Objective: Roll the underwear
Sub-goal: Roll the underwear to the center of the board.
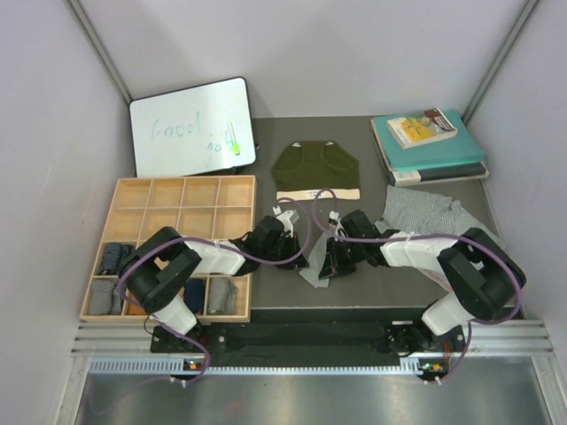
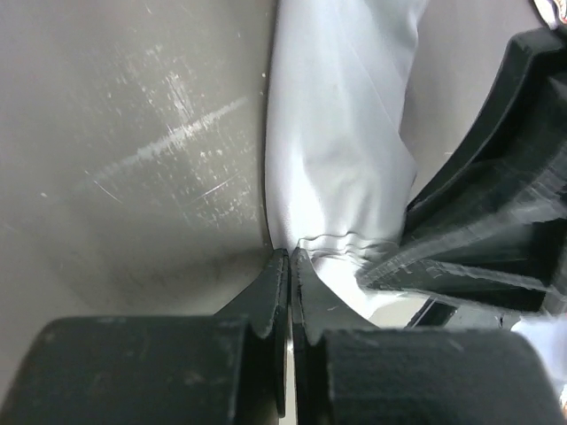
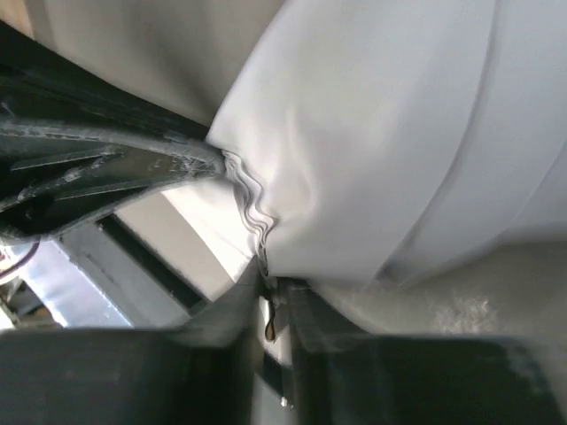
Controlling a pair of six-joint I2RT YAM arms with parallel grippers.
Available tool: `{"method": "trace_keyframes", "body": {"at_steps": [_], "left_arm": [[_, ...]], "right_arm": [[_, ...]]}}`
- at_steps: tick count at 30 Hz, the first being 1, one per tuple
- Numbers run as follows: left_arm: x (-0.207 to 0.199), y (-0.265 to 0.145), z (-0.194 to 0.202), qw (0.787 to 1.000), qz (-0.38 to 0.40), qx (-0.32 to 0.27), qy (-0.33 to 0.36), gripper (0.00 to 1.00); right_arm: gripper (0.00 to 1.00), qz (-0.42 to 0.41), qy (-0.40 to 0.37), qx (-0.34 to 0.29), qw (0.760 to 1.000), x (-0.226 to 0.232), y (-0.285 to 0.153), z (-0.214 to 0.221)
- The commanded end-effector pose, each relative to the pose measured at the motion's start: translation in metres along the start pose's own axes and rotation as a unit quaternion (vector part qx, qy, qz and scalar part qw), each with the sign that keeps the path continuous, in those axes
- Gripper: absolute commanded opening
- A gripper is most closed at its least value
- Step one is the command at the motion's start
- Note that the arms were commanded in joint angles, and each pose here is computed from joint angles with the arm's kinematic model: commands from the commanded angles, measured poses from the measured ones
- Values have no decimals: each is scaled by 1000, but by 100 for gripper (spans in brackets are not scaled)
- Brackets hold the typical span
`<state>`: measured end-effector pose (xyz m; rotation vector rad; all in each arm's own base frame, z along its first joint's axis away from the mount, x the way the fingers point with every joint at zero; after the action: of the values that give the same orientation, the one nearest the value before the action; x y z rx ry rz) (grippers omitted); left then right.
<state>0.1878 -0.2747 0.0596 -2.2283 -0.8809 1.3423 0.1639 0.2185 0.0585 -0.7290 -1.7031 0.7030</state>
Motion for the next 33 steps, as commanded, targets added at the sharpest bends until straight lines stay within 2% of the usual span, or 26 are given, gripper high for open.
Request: {"method": "trace_keyframes", "body": {"at_steps": [1,2,3,6,9,15,18,21,24,28,33], "left_arm": [[-3,-6,2,1000,-4,13,-8,0],[-4,-7,0,1000,-9,16,-10,0],[-9,-7,-5,1000,-8,17,-11,0],[-8,-7,-4,998,-18,51,-26,0],[-8,-7,-3,997,-16,70,-38,0],[0,-6,-4,993,-17,99,-68,0],[2,-5,-5,991,-12,107,-82,0],[5,-5,-6,989,-16,113,-89,0],[8,-6,-6,988,-15,119,-95,0],[9,-5,-6,987,-14,125,-98,0],[8,-6,-10,989,-12,119,-92,0]], "right_arm": [[32,128,-22,16,991,-37,-20,17],[41,128,-28,7,991,-34,-26,15],[55,122,-41,-21,991,-27,-36,9],[68,109,-89,-71,987,-9,-56,4],[72,122,-155,-123,973,7,-68,4],[72,128,-287,-198,928,49,-62,17],[72,145,-327,-223,907,62,-55,16],[71,160,-379,-233,881,78,-42,23],[66,166,-421,-230,861,92,-29,32],[58,168,-449,-205,853,94,-10,41],[52,171,-461,-187,850,88,0,44]]}}
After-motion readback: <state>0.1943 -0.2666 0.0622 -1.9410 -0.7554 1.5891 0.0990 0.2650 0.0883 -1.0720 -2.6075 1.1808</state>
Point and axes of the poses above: each gripper's point midway between its finger pads, its own y axis out along the fingers, its own x axis along the line the jaws close on, z = x × y, the point moved 6 cm from there along -y, back along the fingers
